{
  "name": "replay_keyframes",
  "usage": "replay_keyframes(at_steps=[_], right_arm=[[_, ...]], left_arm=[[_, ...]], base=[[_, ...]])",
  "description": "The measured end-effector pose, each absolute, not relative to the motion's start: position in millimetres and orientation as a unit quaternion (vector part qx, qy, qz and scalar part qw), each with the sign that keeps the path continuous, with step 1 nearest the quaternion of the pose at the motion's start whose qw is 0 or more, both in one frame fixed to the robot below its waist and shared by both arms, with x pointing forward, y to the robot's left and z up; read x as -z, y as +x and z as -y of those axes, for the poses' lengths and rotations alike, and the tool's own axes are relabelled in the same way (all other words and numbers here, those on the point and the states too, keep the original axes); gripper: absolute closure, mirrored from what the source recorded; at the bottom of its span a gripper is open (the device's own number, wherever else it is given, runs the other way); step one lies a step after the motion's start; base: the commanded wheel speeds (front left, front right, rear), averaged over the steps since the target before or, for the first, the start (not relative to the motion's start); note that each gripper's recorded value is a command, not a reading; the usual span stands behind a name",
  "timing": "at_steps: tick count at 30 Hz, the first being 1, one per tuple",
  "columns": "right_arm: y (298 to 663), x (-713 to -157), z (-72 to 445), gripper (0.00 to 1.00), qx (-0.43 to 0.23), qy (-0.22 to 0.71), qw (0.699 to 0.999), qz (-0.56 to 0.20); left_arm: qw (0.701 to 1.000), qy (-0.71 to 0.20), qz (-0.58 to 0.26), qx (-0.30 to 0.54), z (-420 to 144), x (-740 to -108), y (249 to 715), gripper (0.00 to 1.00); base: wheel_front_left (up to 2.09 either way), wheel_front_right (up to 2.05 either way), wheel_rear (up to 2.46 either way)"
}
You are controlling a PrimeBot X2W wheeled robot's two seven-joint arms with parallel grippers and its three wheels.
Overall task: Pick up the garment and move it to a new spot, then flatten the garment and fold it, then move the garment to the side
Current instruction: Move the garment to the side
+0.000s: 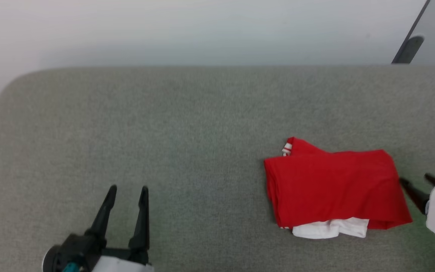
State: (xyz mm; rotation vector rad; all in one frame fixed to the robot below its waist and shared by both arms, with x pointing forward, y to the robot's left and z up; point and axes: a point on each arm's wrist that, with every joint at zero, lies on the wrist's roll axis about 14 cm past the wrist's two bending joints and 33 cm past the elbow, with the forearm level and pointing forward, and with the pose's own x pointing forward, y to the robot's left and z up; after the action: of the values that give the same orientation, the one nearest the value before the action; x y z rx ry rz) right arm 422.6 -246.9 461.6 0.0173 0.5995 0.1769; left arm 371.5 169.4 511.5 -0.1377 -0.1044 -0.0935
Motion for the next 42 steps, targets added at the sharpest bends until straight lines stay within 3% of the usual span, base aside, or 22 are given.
replay_keyframes(at_steps=[4, 10, 15, 16, 17, 18, 19, 27, 33, 42], right_arm=[[424.2, -432.5, 239.5, 0.00, -0.105, 0.021, 0.906, -0.409], [438.9, -402.9, 228.6, 0.00, -0.116, 0.024, 0.868, -0.483], [447.7, -382.1, 224.4, 0.00, -0.122, 0.018, 0.853, -0.507], [450.1, -379.8, 222.7, 0.22, -0.125, 0.019, 0.853, -0.506], [453.6, -378.6, 221.4, 0.65, -0.127, 0.021, 0.856, -0.500], [456.8, -377.5, 220.3, 0.87, -0.128, 0.025, 0.860, -0.493], [459.0, -376.6, 219.8, 1.00, -0.128, 0.031, 0.864, -0.487], [468.2, -393.2, 242.2, 1.00, -0.101, 0.063, 0.908, -0.402], [462.2, -427.2, 343.0, 1.00, 0.021, 0.051, 0.946, -0.319], [451.4, -463.1, 459.9, 1.00, 0.175, 0.000, 0.954, -0.245]], left_arm=[[0.995, -0.072, 0.044, 0.051, -165.2, -504.9, 387.1, 0.00], [0.995, -0.073, 0.031, 0.053, -163.1, -492.0, 408.0, 0.00], [0.996, -0.071, 0.015, 0.055, -161.0, -477.8, 421.5, 0.00], [0.996, -0.071, 0.012, 0.056, -159.9, -475.2, 424.0, 0.00], [0.996, -0.071, 0.010, 0.059, -158.4, -472.5, 426.8, 0.00], [0.996, -0.070, 0.008, 0.062, -156.8, -470.4, 429.5, 0.00], [0.995, -0.069, 0.006, 0.065, -154.8, -468.4, 432.4, 0.00], [0.989, -0.056, 0.024, 0.133, -119.8, -471.9, 465.1, 0.00], [0.971, -0.037, 0.061, 0.229, -64.3, -485.4, 499.3, 0.00], [0.936, -0.035, 0.131, 0.326, 8.9, -509.9, 556.0, 0.00]], base=[[0.00, 0.00, 0.00], [0.00, 0.00, 0.00], [0.00, 0.00, 0.00], [0.00, 0.00, 0.00], [0.00, 0.00, 0.00], [0.00, 0.00, 0.00], [0.00, 0.00, 0.00], [0.00, 0.00, 0.00], [0.00, 0.00, 0.00], [0.00, 0.00, 0.00]])
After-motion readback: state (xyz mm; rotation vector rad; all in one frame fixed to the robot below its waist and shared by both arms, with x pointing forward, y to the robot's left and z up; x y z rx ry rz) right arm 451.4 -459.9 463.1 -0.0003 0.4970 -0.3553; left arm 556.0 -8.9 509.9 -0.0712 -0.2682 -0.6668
